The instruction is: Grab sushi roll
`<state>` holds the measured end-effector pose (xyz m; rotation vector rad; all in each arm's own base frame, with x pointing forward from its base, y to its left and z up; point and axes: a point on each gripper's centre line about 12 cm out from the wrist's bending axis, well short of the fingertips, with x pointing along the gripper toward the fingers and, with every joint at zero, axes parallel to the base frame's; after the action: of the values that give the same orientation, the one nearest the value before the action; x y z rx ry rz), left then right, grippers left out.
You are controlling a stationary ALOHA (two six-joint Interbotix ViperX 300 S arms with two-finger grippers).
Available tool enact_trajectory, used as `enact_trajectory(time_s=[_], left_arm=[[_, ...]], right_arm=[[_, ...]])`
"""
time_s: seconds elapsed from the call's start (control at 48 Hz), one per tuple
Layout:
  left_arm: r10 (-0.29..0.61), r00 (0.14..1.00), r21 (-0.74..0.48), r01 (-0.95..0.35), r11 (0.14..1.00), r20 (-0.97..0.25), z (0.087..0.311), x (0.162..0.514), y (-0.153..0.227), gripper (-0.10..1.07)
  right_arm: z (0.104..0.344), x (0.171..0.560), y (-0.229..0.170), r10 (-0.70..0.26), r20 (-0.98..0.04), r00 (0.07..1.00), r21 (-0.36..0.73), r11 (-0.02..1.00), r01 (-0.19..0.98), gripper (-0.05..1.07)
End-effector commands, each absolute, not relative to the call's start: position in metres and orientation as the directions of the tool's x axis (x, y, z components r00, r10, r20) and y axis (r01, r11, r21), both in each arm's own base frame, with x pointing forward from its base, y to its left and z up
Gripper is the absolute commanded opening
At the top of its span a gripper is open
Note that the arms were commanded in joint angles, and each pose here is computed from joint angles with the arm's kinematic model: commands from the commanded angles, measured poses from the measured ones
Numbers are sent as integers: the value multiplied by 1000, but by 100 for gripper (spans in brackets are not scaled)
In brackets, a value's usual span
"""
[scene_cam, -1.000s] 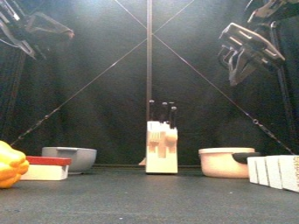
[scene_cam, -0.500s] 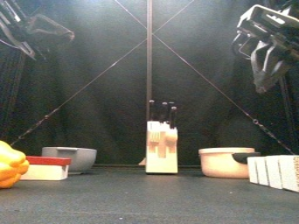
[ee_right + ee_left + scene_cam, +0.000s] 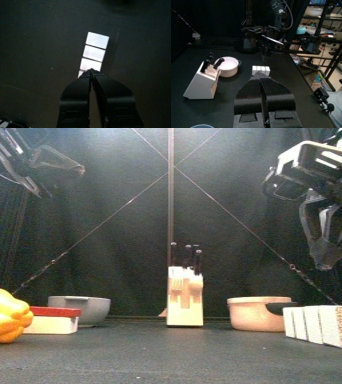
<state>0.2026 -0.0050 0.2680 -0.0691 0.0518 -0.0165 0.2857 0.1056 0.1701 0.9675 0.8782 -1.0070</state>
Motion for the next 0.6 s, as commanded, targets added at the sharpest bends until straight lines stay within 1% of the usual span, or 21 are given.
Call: enact_trajectory(time_s=[0.0, 0.125, 0.271, 0.354, 0.583], left_arm=[[-16, 999, -71, 13, 997, -42, 272, 205, -5, -3], [-16, 999, -71, 13, 997, -47, 270, 204, -5, -3], [-16, 999, -71, 13, 997, -48, 270, 204, -5, -3], [-16, 999, -71, 13, 997, -48, 270, 204, -5, -3], [-16, 999, -71, 13, 997, -51, 269, 204, -5, -3]], right_arm=[[174, 290, 107, -267, -916, 301, 246, 219, 944, 58], [167, 290, 106, -282, -919, 277, 222, 214, 951, 73], [163, 292, 104, -293, -918, 267, 207, 220, 953, 84], [159, 293, 100, -299, -919, 258, 198, 215, 956, 86], [151, 299, 94, -314, -916, 248, 188, 211, 959, 87]])
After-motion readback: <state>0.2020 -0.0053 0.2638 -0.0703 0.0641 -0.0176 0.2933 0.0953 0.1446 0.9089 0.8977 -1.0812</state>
